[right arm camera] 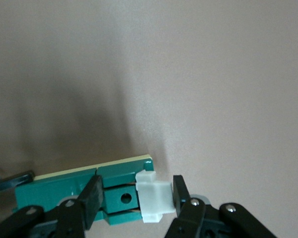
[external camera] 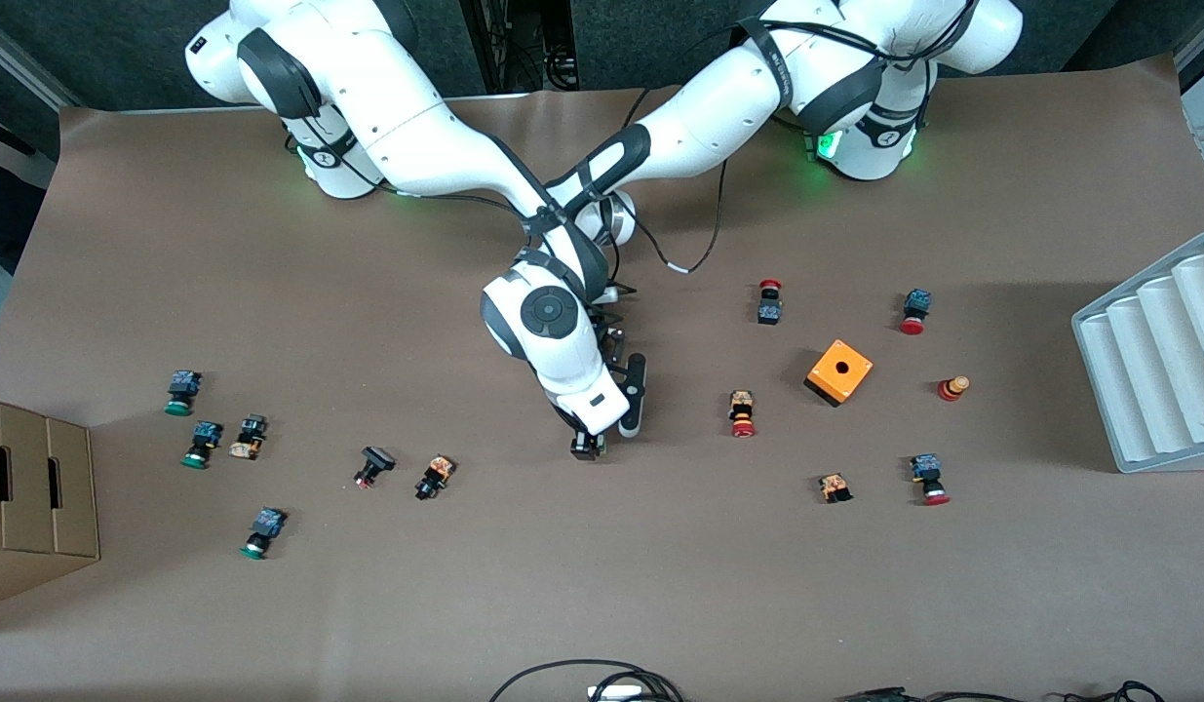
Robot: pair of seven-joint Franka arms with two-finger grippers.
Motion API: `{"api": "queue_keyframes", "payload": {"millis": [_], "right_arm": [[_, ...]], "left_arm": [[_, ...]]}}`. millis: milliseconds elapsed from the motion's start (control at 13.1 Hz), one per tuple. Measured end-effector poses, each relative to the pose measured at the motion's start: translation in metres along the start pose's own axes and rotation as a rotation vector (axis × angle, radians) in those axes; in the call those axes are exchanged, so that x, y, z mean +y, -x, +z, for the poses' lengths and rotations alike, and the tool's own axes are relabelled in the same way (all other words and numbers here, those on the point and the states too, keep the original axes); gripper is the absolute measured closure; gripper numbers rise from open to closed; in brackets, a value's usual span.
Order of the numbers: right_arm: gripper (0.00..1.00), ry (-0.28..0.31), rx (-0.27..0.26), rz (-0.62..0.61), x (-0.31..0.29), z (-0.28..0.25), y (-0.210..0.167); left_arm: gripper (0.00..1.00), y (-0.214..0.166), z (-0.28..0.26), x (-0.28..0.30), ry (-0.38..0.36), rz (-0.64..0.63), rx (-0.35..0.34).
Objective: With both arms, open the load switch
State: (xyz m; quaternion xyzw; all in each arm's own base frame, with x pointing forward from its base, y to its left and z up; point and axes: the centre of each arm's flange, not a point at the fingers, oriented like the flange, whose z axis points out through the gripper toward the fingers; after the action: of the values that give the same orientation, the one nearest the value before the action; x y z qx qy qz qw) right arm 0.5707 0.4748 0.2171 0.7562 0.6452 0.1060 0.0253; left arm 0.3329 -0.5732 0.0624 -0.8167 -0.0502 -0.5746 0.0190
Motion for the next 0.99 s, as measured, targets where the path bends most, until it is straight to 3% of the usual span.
{"api": "queue_keyframes", "payload": {"millis": [994], "right_arm": [[0.38,-0.001,-0.012,0.004,0.0014,-0.0036,0.0088]], "left_arm": [[0.51,0.0001,-0.0001,0.0000,0.000,0.000,0.000]]}}
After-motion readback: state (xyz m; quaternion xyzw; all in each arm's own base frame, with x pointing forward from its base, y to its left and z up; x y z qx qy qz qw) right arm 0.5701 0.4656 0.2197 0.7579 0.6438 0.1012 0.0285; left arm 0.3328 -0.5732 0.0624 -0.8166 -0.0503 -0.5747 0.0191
